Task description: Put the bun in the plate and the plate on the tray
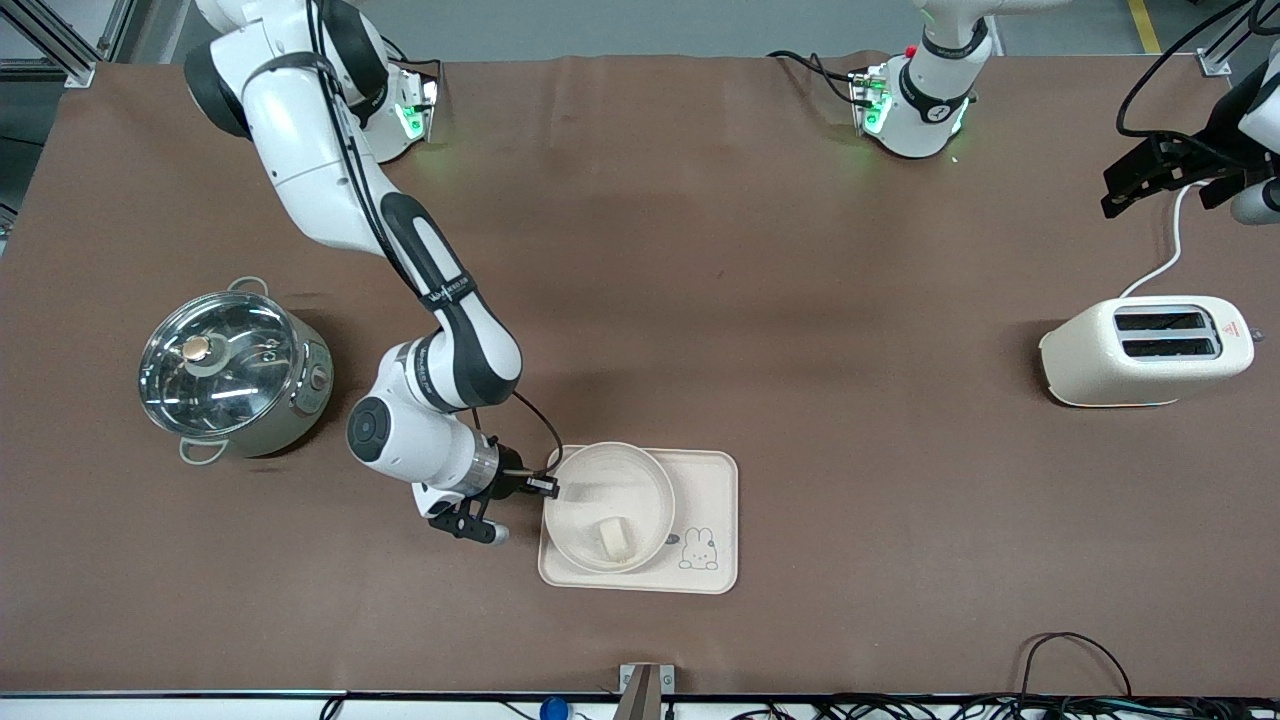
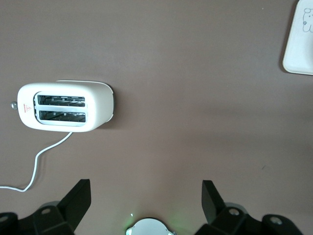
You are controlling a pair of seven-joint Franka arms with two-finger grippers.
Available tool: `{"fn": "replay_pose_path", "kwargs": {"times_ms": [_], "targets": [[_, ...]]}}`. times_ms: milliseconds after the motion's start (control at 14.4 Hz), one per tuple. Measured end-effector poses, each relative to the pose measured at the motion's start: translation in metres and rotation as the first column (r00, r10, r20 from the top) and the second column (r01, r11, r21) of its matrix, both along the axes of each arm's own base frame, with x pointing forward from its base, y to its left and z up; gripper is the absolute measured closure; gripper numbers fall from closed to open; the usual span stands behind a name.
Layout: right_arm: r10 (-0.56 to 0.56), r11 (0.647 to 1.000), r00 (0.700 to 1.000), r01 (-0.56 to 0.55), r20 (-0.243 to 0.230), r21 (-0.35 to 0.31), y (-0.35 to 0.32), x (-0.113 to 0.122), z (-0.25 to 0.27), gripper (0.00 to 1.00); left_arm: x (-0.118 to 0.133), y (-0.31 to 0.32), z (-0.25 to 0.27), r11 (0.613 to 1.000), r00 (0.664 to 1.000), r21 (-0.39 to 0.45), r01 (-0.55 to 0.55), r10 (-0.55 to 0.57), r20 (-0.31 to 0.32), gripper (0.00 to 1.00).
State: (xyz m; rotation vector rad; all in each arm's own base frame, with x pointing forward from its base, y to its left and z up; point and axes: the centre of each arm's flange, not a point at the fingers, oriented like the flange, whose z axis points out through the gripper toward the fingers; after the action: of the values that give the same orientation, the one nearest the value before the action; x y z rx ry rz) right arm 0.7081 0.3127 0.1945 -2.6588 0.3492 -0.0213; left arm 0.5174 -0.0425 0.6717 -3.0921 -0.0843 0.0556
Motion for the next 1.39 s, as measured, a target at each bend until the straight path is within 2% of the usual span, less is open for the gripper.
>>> {"fn": "replay_pose_path", "kwargs": {"times_ms": [487, 627, 905, 1184, 1392], "targets": [[0.018, 1.000, 1.000, -0.018, 0.005, 0.009, 0.033, -0.003, -0.018, 0.95, 0.006, -0.001, -0.001, 1.000, 1.000, -0.003, 0.002, -0.002, 0.029, 0.00], [0.013, 1.000, 1.000, -0.013, 0.005, 0.009, 0.032, -0.002, -0.017, 0.81, 0.007, 0.000, 0.000, 1.000, 0.999, -0.003, 0.002, -0.002, 0.035, 0.00], [0.002, 1.000, 1.000, -0.003, 0.009, 0.011, 0.025, 0.003, -0.014, 0.39, 0.007, 0.002, 0.001, 1.000, 0.999, -0.004, -0.002, 0.002, 0.042, 0.00], [0.004, 1.000, 0.998, -0.004, 0.059, -0.002, 0.017, 0.016, 0.018, 0.01, 0.010, 0.000, 0.002, 1.000, 0.998, -0.007, -0.005, 0.006, 0.061, 0.00], [0.008, 0.999, 0.997, -0.004, 0.075, -0.054, -0.005, 0.023, 0.044, 0.00, 0.015, -0.001, 0.002, 1.000, 0.996, -0.011, -0.009, 0.010, 0.088, 0.00]]}}
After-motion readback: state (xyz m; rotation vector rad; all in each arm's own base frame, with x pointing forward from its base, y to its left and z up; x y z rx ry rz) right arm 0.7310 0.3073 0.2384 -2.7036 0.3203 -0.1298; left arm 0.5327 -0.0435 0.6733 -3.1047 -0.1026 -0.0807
